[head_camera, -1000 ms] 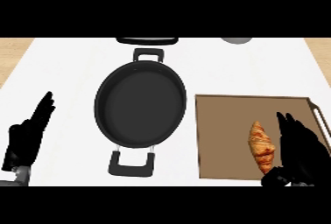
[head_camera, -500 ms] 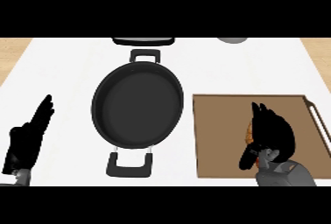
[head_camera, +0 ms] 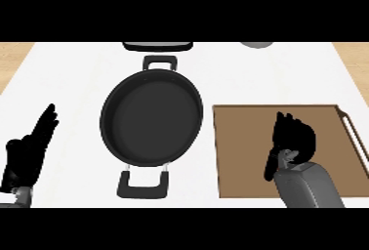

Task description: Pick the croissant from the tray and place it in the pot

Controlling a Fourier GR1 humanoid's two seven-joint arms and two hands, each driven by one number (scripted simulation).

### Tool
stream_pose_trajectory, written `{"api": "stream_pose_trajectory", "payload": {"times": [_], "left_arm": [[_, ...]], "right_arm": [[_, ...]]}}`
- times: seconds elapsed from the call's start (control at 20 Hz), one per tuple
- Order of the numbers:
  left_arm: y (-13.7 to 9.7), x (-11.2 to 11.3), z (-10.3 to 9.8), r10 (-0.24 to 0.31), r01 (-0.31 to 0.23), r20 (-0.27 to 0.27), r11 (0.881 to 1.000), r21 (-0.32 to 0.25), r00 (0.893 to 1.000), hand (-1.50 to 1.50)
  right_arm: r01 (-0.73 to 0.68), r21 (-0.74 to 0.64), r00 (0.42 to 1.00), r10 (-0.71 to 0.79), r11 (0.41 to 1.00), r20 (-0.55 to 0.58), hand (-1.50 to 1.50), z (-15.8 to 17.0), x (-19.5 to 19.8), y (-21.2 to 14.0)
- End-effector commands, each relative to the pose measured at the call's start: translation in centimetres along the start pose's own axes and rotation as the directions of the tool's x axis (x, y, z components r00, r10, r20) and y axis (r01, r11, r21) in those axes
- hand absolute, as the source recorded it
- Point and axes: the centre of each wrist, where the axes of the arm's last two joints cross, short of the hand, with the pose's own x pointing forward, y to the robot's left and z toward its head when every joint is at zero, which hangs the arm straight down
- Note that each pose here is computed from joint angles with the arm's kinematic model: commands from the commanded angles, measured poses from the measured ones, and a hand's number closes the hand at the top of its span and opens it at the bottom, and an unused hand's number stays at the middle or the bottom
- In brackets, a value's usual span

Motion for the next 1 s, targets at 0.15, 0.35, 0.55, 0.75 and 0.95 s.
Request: {"api": "stream_pose_trajectory", "payload": {"times": [0.15, 0.35, 0.55, 0.75, 0.95], "left_arm": [[0.4, 0.2, 0.9, -0.009, 0.009, -0.006, 1.000, -0.009, 1.000, 0.00], [0.5, 0.7, 0.5, -0.010, 0.010, -0.003, 1.000, -0.001, 1.000, 0.00], [0.9, -0.7, 0.6, 0.003, -0.003, -0.010, 1.000, -0.004, 1.000, 0.00], [0.5, 0.0, 0.6, -0.012, 0.012, -0.015, 1.000, -0.002, 1.000, 0.00], [0.3, 0.6, 0.3, -0.012, 0.012, 0.000, 1.000, 0.014, 1.000, 0.00]], "right_arm": [[-0.058, 0.068, 0.985, 0.068, 0.996, -0.155, -1.50, -1.4, 1.4, 1.8], [-0.084, 0.071, 0.979, 0.095, 0.994, -0.178, -1.50, -3.0, 1.2, 1.4], [-0.063, 0.052, 0.979, 0.072, 0.997, -0.191, -1.50, -3.2, 2.0, 1.2], [-0.068, 0.084, 0.979, 0.083, 0.994, -0.185, -1.50, -3.5, 0.0, 4.6], [-0.037, 0.076, 0.981, 0.050, 0.996, -0.186, -1.50, -3.0, -0.6, 3.4]]}}
